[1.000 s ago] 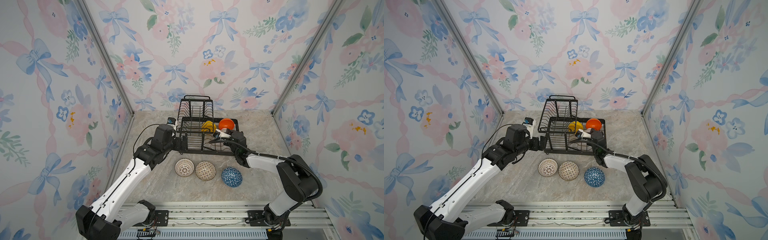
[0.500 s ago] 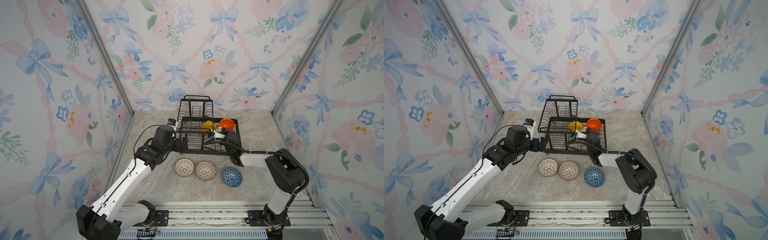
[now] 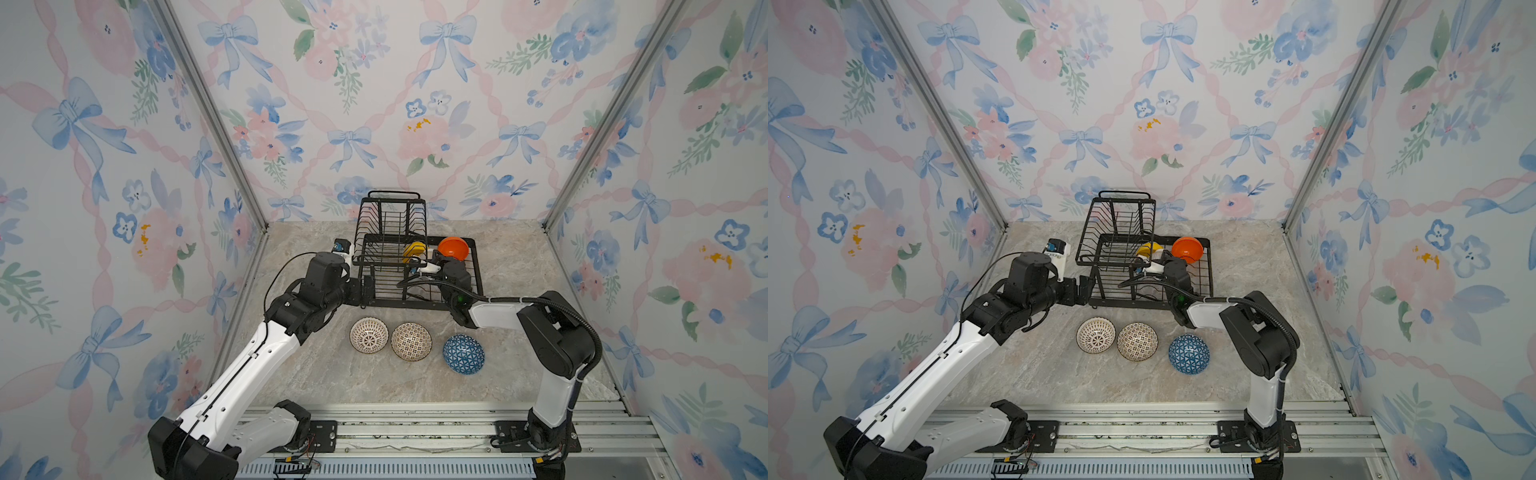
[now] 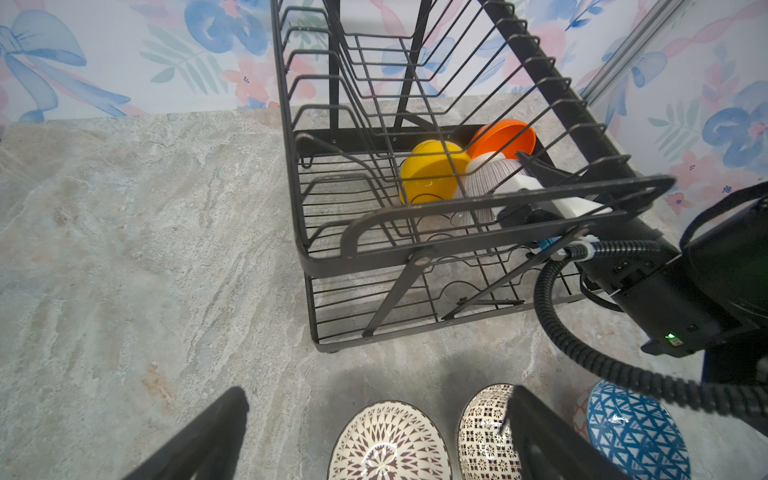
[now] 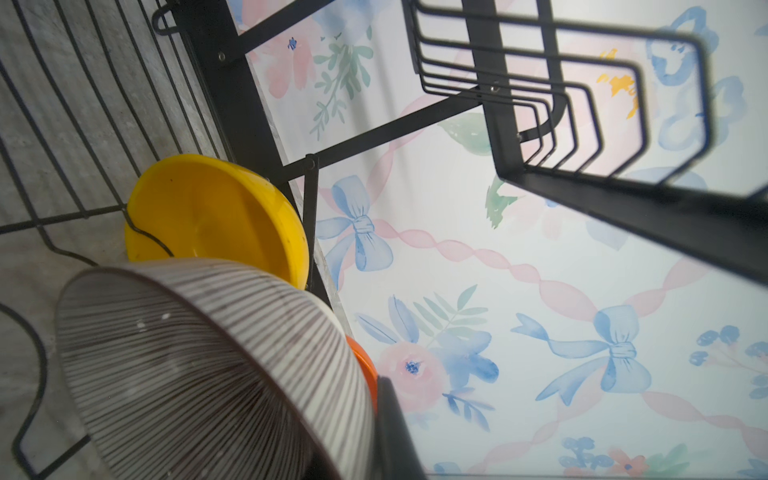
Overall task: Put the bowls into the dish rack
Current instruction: 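Hold the pink-striped bowl upright in the rack slots with the right gripper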
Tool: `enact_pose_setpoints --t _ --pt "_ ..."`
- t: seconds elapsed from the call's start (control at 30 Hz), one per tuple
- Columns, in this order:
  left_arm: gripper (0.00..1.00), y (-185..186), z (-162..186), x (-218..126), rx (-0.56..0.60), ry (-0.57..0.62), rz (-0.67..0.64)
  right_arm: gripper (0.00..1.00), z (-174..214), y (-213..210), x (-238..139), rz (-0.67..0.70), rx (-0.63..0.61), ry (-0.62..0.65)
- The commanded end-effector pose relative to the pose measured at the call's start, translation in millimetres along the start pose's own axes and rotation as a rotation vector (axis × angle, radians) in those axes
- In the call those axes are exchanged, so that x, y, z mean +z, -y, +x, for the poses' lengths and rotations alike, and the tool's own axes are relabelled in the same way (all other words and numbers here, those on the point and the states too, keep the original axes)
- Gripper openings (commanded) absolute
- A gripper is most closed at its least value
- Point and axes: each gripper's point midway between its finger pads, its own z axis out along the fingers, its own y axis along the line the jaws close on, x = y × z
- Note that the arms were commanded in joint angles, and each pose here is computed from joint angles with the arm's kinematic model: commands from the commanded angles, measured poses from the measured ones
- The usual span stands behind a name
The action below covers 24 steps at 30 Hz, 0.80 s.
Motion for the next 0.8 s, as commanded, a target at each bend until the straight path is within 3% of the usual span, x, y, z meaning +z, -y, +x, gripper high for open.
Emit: enact_pose_setpoints --t 0.0,0.77 --pt "0.98 0 5 2 -0.010 -0.010 0.010 0.00 -21 27 6 0.090 0.088 0.057" --pt "0.98 -1 8 8 -0.008 -0.029 0.004 0.00 -26 10 25 0.079 0.190 0.073"
